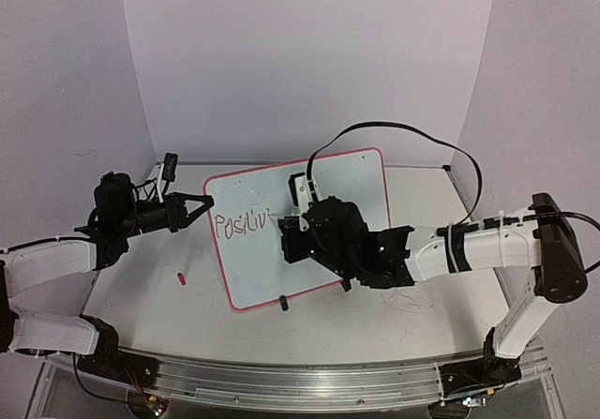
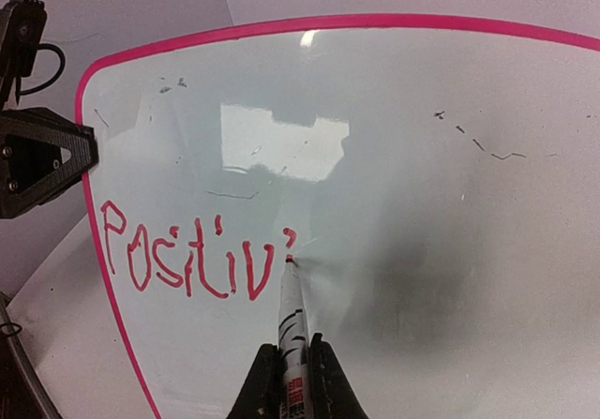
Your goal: Write a sentence on the whiteboard
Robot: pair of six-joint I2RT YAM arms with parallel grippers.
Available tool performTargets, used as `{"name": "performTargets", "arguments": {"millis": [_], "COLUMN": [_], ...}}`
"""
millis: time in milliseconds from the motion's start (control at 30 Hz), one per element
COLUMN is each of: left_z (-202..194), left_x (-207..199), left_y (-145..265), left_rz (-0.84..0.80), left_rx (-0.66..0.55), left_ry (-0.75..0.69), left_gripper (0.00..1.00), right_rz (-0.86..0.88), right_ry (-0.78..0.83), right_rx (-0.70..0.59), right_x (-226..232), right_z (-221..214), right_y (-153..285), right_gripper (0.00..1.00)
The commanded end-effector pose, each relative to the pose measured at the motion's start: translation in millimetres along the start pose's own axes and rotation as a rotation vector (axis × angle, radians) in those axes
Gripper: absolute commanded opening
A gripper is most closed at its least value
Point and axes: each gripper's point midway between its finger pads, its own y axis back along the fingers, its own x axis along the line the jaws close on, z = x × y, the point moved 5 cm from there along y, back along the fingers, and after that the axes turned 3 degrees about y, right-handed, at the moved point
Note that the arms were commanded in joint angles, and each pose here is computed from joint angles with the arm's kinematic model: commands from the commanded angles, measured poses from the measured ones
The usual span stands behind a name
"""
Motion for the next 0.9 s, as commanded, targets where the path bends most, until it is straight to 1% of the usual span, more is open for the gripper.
{"name": "performTargets", "arguments": {"millis": [0,867], "left_z": [12,11], "left_x": [-11,-13], "left_y": [-1,1], "left_rz": [-0.038,-0.04], "left_rx": [-0.03,-0.032], "left_ry": [-0.078,-0.08], "left_gripper": [0.0,0.0], "right_rz": [-0.015,-0.021], "right_ry": [-0.022,-0.038], "right_rx": [0.006,0.052], "right_x": [2,6], "right_z": [-3,-19], "right_y": [1,6], "right_gripper": [0.0,0.0]}}
